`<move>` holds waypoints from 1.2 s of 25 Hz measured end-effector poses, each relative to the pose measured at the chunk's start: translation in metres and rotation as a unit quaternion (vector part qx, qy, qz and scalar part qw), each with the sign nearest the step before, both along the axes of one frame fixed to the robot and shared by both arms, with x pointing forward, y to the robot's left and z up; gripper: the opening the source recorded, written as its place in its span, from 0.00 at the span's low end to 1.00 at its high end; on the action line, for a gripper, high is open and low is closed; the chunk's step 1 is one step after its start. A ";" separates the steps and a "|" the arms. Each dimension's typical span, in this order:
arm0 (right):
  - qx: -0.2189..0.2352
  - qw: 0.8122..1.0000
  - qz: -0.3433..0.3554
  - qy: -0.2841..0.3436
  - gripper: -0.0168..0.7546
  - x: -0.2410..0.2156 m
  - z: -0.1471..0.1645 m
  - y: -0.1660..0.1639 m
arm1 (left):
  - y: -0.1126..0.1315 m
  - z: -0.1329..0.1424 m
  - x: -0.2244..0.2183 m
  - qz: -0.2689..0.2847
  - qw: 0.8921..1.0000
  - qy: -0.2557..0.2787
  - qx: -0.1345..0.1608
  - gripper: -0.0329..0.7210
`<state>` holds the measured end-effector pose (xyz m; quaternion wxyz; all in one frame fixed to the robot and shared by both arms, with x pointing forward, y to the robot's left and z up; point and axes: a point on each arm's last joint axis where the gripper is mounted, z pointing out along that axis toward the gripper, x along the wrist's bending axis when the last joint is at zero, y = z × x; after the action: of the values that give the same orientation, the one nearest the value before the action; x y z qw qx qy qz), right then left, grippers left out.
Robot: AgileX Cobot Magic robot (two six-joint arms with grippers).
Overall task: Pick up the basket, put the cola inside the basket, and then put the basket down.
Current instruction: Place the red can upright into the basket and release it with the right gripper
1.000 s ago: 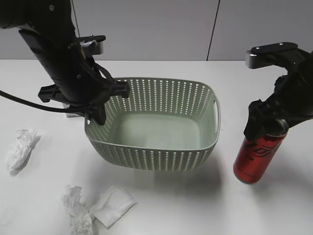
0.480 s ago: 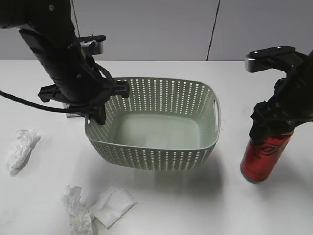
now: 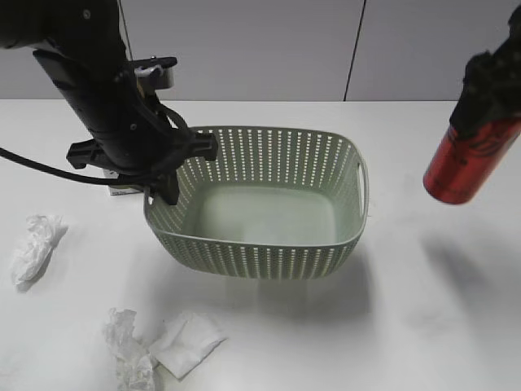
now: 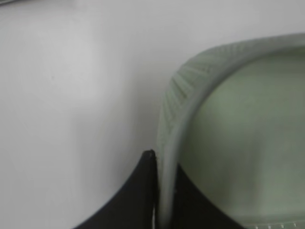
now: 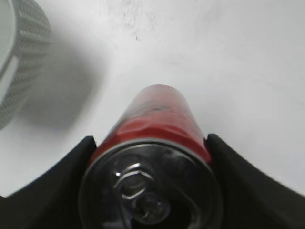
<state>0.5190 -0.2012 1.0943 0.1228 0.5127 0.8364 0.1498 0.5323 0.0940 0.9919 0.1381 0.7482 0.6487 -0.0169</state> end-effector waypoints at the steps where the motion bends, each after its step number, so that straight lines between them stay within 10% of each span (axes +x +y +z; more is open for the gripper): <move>1: 0.005 1.000 0.003 -0.017 0.66 0.001 0.013 0.000 | 0.000 0.000 0.001 0.001 1.000 -0.004 -0.002 0.04; 10: 0.053 0.987 0.107 -0.109 0.66 -0.016 0.087 0.061 | -0.003 -0.013 0.006 0.002 1.000 -0.003 0.002 0.04; 23: -0.005 0.978 0.206 0.033 0.66 0.013 -0.035 0.164 | -0.004 -0.018 0.007 0.001 1.000 0.002 0.005 0.04; 30: 0.026 0.975 0.214 0.051 0.70 0.014 -0.046 0.173 | -0.004 -0.018 0.007 0.001 1.000 0.002 0.006 0.04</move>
<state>0.5328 -0.0277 1.0480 0.0313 0.3319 0.9277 0.1679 0.5394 0.0902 0.9741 0.1322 0.7484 0.6498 -0.0140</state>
